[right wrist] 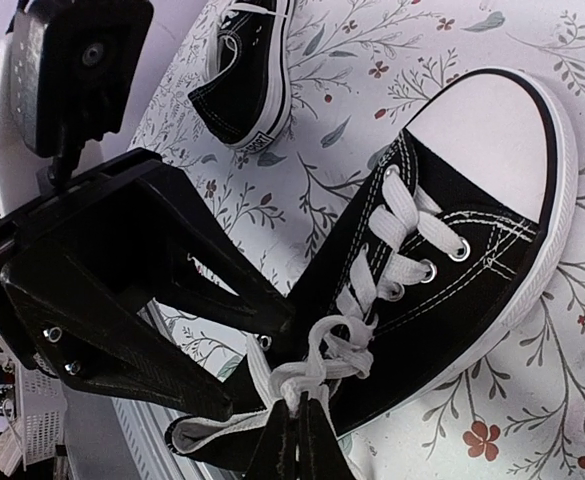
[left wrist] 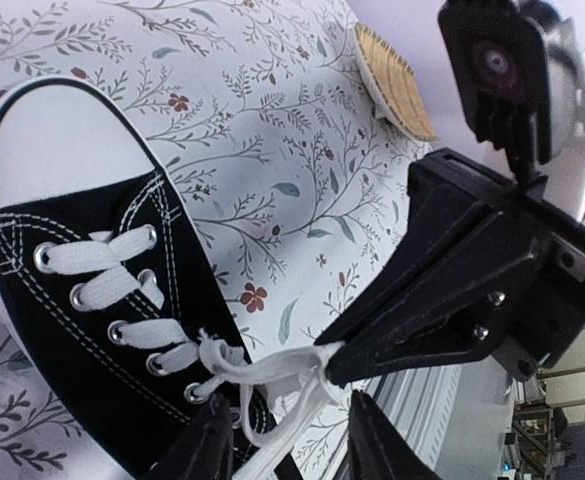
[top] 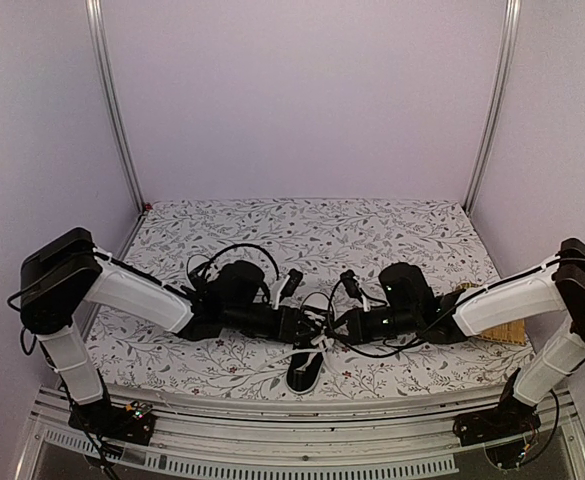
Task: Tie the shoes
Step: Cross the half-tied shoelace with the shoelace loop.
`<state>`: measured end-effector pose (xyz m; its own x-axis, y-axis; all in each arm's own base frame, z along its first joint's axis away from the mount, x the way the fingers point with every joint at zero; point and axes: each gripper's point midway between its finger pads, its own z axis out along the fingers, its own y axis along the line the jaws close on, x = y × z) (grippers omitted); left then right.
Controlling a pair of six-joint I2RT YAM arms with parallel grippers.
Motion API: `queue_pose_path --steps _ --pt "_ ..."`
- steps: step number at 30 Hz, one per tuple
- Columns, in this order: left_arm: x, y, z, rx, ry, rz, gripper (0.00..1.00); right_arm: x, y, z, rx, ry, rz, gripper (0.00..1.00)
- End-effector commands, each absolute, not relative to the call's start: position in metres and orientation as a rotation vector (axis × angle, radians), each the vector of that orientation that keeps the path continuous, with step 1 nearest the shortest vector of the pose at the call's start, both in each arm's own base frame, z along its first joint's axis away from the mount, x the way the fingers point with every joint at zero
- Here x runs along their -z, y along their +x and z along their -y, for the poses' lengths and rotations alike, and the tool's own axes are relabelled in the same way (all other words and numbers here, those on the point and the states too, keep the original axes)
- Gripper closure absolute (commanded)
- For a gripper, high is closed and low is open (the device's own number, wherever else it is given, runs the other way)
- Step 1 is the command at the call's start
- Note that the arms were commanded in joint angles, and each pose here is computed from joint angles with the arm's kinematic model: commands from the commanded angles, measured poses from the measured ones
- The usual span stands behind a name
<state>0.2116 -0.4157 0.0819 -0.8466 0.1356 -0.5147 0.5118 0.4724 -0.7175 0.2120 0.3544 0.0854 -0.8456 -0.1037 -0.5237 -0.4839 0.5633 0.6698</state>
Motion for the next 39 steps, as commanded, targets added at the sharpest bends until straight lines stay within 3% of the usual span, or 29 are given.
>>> queue_pose_path --steps 1,13,20,27,39 --pt "-0.068 0.203 0.422 1.297 0.627 -2.371 0.6 -0.09 0.213 -0.36 -1.251 -0.48 -2.35 0.97" --pt "-0.05 0.197 0.426 1.224 0.667 -2.44 0.63 -0.09 0.214 -0.363 -1.255 -0.481 -2.351 0.97" --pt "-0.048 0.205 0.423 1.167 0.616 -2.452 1.0 -0.092 0.214 -0.363 -1.259 -0.483 -2.346 0.93" --pt "-0.05 0.206 0.413 1.171 0.558 -2.452 1.0 -0.097 0.216 -0.353 -1.239 -0.457 -2.333 0.69" --pt "-0.049 0.205 0.414 1.183 0.552 -2.453 1.0 -0.097 0.197 -0.363 -1.366 -0.577 -2.311 0.65"
